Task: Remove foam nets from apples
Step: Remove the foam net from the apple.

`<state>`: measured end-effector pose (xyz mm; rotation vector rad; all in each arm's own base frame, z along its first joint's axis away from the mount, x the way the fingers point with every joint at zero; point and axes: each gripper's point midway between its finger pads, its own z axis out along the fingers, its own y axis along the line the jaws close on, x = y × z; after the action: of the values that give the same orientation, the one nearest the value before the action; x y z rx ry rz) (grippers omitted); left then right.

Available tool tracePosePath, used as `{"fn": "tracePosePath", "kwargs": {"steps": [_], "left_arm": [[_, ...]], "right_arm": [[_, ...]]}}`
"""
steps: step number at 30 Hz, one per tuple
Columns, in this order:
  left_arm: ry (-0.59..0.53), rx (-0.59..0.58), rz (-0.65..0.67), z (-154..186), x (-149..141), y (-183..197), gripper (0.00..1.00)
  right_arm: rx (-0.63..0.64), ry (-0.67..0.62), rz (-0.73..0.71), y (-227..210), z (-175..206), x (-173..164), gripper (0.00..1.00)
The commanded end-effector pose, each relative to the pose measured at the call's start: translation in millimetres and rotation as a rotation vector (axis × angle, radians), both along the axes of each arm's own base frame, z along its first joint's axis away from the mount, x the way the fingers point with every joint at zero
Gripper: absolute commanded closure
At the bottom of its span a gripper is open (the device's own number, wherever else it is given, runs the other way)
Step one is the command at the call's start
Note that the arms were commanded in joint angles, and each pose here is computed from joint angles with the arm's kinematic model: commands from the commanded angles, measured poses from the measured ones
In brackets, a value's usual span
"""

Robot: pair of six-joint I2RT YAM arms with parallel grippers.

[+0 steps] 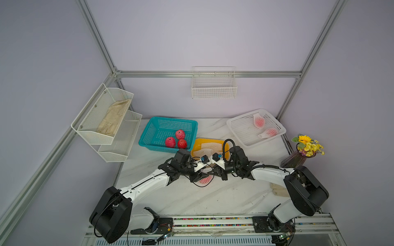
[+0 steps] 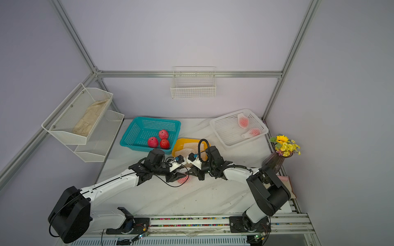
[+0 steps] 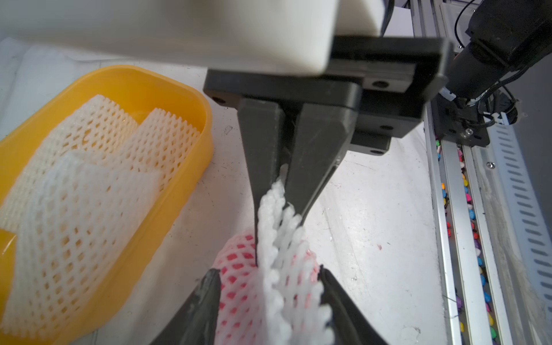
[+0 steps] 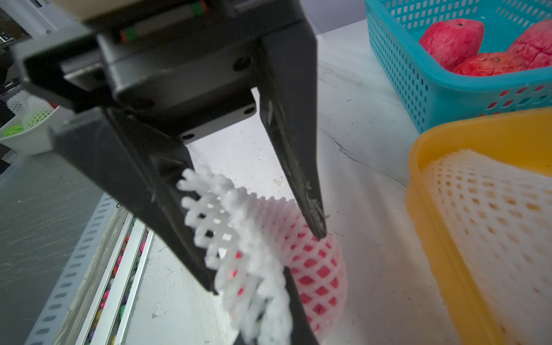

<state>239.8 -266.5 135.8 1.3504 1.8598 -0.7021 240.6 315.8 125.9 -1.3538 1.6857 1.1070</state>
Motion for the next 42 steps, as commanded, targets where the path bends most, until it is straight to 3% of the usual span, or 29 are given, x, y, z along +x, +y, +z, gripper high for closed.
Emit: {"fn": "tracePosePath", "kwargs": {"steps": [1,7,18,26,28,33,36,42], "left_arm": [[-0.039,0.013,0.005,8.6,3.8,1.1,0.32],[-0.028,0.016,0.0,2.3,7.3,-2.4,0.32],[-0.003,-0.013,-0.036,2.0,11.9,-14.6,0.69],[-0.001,-0.009,-0.034,1.6,10.4,-13.3,0.86],[-0.012,-0.012,-0.027,4.3,11.3,-12.8,0.89],[-0.073,-0.073,0.006,25.6,16.4,-13.2,0.93],[-0.096,-0.099,0.01,36.9,17.7,-14.3,0.95],[-0.106,-0.123,0.001,45.5,17.5,-16.9,0.97]], "right_arm": [[0.06,-0.07,0.037,7.3,24.6,3.5,0.98],[0.069,-0.07,0.046,9.7,29.9,3.1,0.98],[0.066,-0.082,0.038,12.4,31.9,4.4,0.97],[0.06,-0.098,0.029,13.8,35.9,9.9,0.96],[0.038,-0.074,0.024,12.9,30.8,10.0,0.88],[0.007,-0.037,-0.013,5.6,17.5,5.9,0.51],[0.025,-0.046,-0.043,1.2,15.6,4.1,0.37],[0.04,-0.047,-0.053,2.4,14.6,6.2,0.37]]}}
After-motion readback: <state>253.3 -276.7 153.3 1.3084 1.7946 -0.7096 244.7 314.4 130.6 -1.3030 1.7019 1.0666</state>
